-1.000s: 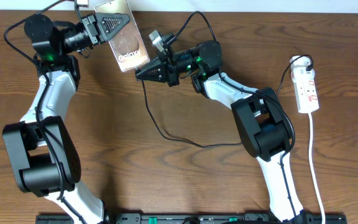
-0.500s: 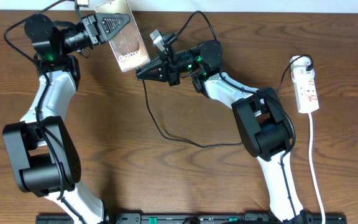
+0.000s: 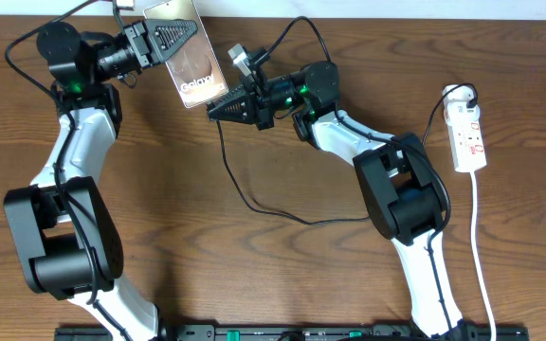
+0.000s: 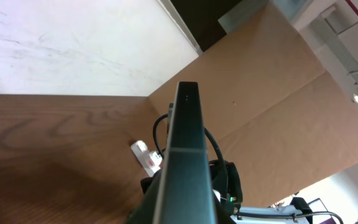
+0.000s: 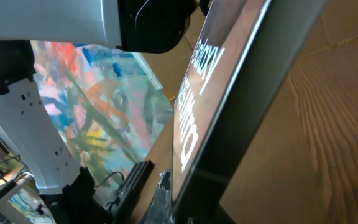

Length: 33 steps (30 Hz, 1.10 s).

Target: Plug charger to phone and switch on socket

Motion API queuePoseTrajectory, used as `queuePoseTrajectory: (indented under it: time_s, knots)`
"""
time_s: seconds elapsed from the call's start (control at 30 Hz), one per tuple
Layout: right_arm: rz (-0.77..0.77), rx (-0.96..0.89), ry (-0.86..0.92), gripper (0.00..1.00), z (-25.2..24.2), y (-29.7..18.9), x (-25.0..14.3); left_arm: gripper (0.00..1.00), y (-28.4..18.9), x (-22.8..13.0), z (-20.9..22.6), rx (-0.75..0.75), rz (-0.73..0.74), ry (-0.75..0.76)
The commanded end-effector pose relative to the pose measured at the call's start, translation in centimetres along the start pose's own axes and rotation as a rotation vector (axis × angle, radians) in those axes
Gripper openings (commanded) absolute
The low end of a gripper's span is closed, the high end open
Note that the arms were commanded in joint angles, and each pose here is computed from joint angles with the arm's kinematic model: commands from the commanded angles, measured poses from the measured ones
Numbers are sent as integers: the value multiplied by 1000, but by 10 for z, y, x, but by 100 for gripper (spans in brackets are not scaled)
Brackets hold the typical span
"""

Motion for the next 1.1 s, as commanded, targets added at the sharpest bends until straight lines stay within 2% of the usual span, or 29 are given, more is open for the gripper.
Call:
queuePoseTrajectory:
  time_s: [0.0,0.5,1.07]
  knots:
    - [-105,-78,21,1,-4,-5,17,7,2,1,-15,-29,49,58]
    - [-126,-83,27,1,-3,-6,20,7,1,-6,-17,-56,122,95]
    - [-202,-119,-1,1,-3,-6,28,8,2,-5,-16,-50,106,94]
Point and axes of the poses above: each gripper's point midway between its finger pads, its own y axis out along the fingers, its own z axis along the line the jaws close on, x = y × z, the point moved 8 cm from there along -y, back along the fingers, and after that the axes turned 5 degrees about -y, right-handed, at the moved point
